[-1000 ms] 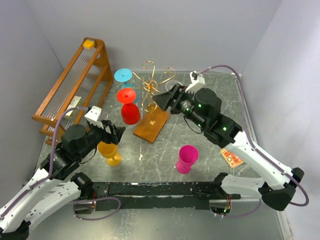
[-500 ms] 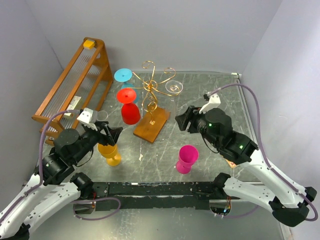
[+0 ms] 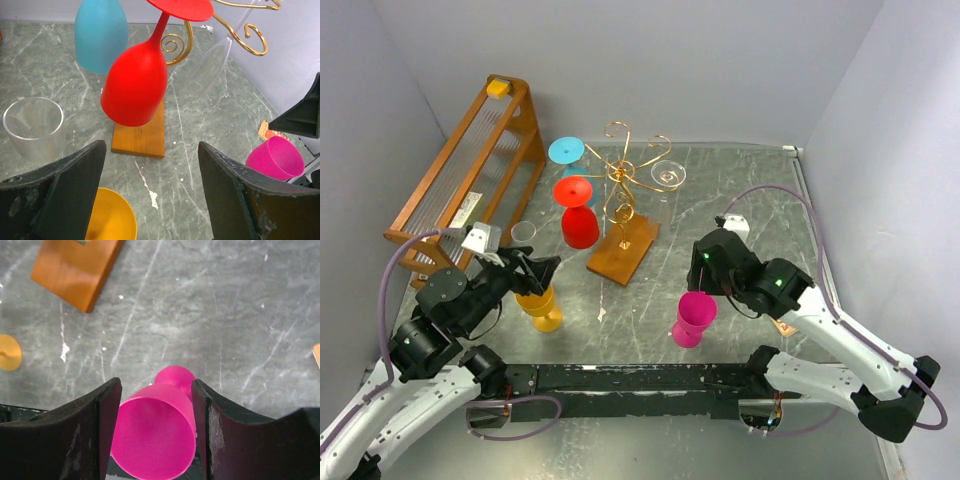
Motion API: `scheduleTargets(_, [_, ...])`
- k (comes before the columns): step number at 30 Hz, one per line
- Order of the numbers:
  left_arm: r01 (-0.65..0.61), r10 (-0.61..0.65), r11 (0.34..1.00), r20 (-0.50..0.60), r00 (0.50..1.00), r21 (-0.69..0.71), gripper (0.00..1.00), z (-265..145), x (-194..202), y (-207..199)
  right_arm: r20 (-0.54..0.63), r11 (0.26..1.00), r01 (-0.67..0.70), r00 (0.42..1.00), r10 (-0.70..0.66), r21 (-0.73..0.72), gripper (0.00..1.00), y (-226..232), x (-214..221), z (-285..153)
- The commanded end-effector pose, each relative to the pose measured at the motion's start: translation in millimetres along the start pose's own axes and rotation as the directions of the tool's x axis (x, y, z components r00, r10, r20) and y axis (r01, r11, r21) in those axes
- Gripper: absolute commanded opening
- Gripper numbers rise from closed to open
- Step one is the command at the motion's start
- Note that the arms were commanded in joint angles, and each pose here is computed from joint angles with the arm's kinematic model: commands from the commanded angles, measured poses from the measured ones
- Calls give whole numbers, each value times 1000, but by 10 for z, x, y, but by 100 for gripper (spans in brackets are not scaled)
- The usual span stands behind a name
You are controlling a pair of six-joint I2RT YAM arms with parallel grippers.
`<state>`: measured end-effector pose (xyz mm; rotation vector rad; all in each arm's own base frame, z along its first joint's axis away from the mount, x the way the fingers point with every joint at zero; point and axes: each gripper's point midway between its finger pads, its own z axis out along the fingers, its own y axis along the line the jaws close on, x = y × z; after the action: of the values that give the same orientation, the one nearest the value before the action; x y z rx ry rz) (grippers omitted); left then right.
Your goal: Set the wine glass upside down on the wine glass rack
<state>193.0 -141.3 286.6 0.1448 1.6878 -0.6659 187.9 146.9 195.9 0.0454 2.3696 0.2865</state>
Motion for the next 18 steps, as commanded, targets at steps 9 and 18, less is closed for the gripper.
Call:
scheduleTargets(9, [67, -65, 997, 67, 996, -27, 85, -160, -79, 78, -37, 990, -58, 997, 63, 126, 53, -313, 62, -274])
scheduleTargets(18, [68, -65, 997, 68, 996, -38, 85, -191, -92, 96, -127, 986, -73, 988, 92, 150, 48, -360, 289, -279])
